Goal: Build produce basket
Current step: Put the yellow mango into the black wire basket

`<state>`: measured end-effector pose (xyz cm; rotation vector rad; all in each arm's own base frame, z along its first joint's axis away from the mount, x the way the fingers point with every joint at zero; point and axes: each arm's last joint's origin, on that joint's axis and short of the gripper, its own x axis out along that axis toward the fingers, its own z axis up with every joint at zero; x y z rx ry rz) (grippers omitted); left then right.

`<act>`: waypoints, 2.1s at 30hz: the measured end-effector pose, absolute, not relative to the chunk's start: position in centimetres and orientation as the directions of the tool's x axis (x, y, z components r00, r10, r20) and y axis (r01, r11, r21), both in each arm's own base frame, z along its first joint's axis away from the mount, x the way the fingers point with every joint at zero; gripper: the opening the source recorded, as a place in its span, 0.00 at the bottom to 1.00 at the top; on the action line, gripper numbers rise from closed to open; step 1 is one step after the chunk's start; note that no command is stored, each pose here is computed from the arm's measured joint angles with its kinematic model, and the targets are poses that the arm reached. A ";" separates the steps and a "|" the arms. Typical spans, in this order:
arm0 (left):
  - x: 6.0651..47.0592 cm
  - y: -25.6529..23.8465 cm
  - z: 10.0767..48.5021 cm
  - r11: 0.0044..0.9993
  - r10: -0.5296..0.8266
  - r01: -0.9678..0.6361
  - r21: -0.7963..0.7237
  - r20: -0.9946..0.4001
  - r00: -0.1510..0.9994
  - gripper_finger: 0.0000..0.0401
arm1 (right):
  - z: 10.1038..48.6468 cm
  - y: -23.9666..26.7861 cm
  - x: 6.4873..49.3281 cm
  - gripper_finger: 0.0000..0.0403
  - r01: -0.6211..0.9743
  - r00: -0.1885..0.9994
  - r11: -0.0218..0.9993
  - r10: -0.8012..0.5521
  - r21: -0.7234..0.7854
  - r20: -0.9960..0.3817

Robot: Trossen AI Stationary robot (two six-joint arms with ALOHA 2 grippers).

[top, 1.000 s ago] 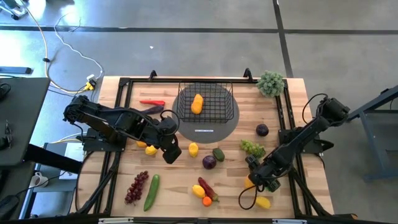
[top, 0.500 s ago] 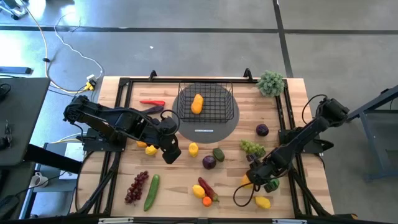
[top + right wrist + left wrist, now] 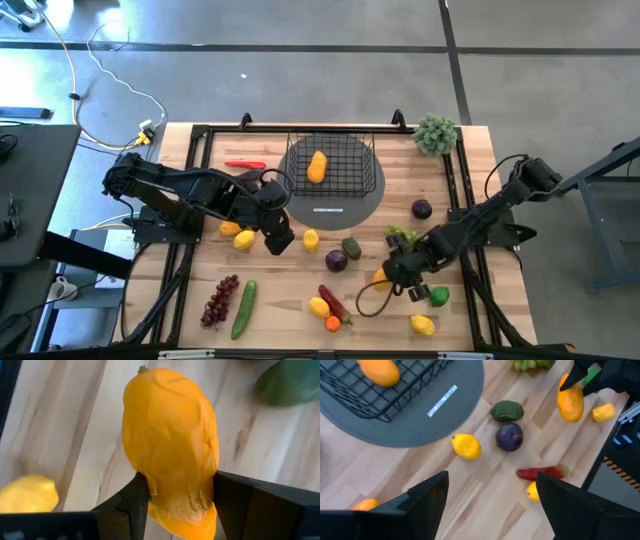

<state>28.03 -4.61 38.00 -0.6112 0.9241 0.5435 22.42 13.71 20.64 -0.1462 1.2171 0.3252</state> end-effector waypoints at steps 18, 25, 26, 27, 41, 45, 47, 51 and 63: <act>27.4 -2.8 37.7 0.660 0.327 -0.744 -0.103 -0.852 0.408 0.72 | 27.3 5.8 27.8 0.38 -0.117 0.580 0.992 0.035 -0.041 -0.814; 27.0 -2.1 37.6 0.596 0.390 -0.801 -0.059 -0.851 0.353 0.72 | 29.0 2.3 28.9 0.38 -0.040 0.635 0.995 -0.042 -0.087 -0.771; 26.9 -1.9 37.6 0.583 0.402 -0.811 -0.052 -0.849 0.343 0.72 | 29.2 1.7 29.1 0.38 -0.037 0.647 0.994 -0.054 -0.102 -0.761; 26.9 -1.6 37.6 0.570 0.413 -0.820 -0.042 -0.848 0.331 0.72 | 29.4 1.2 29.2 0.38 -0.032 0.657 0.993 -0.067 -0.117 -0.751; 26.4 2.2 37.5 0.461 0.472 -0.887 0.017 -0.851 0.228 0.72 | 30.8 -6.7 30.1 0.40 0.183 0.762 0.965 -0.260 -0.188 -0.593; 26.3 3.2 37.5 0.460 0.475 -0.887 0.037 -0.854 0.211 0.72 | 30.4 -9.1 30.5 0.40 0.251 0.769 0.956 -0.293 -0.153 -0.569; 26.3 3.7 37.4 0.478 0.455 -0.877 0.041 -0.866 0.207 0.72 | 29.7 -10.2 30.8 0.40 0.288 0.758 0.951 -0.301 -0.117 -0.579; 26.2 4.4 37.1 0.538 0.374 -0.843 0.029 -0.904 0.208 0.72 | 28.0 -11.9 31.6 0.41 0.346 0.731 0.935 -0.317 -0.072 -0.604; 25.8 4.9 32.5 0.593 0.267 -0.797 0.119 -0.962 0.054 0.71 | 23.1 -14.0 33.9 0.41 0.372 0.686 0.928 -0.264 0.016 -0.678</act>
